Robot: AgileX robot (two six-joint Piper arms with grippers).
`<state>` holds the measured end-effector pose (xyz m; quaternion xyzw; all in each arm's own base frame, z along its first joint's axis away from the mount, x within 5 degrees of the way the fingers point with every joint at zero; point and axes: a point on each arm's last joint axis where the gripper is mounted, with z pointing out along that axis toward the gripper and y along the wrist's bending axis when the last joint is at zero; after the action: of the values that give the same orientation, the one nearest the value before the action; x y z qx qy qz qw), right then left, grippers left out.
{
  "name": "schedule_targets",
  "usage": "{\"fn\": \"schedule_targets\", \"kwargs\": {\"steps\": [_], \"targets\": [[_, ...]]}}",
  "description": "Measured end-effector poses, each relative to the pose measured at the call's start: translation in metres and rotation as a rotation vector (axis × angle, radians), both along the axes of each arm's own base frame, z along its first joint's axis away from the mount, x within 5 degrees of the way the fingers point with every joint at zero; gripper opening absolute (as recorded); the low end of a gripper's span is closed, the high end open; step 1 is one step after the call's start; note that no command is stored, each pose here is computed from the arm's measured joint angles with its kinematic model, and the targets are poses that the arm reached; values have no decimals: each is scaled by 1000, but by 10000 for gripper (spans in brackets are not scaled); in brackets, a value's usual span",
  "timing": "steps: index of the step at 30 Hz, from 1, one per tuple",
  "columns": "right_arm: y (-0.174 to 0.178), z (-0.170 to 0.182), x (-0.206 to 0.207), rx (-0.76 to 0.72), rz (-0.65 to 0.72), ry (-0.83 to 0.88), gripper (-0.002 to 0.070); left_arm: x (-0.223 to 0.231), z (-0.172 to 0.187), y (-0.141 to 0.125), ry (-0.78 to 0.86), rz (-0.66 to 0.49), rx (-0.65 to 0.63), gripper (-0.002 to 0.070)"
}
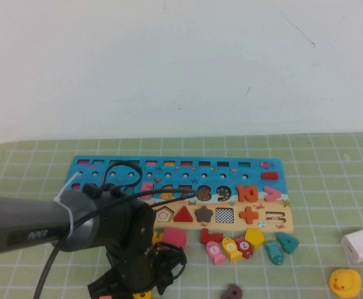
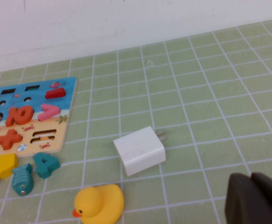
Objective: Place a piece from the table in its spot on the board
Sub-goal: Pick up the "number 6", then place the "number 6" into the hole of the number 6
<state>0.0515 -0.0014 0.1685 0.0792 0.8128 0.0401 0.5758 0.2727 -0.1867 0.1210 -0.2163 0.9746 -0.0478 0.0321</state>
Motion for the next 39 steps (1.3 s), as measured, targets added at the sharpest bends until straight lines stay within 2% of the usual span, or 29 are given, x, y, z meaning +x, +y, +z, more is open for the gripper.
{"fn": "schedule_targets", "kwargs": {"steps": [5,10,17,20,28,31,34,39], "targets": [[0,0,0,0,0,0,-1,0,-5,0,15,0,10,381],[0,0,0,0,0,0,-1,0,-5,1,15,-25,23,262],[0,0,0,0,0,0,-1,0,-5,2,6,-82,32,262],[0,0,0,0,0,0,-1,0,3,2,-24,-189,33,262],[0,0,0,0,0,0,-1,5,61,1,-159,-541,49,262],[0,0,0,0,0,0,-1,15,85,-3,-189,-632,85,262],[0,0,0,0,0,0,-1,28,110,-6,-242,-690,122,262],[0,0,0,0,0,0,-1,58,137,1,-276,-677,113,262]]}}
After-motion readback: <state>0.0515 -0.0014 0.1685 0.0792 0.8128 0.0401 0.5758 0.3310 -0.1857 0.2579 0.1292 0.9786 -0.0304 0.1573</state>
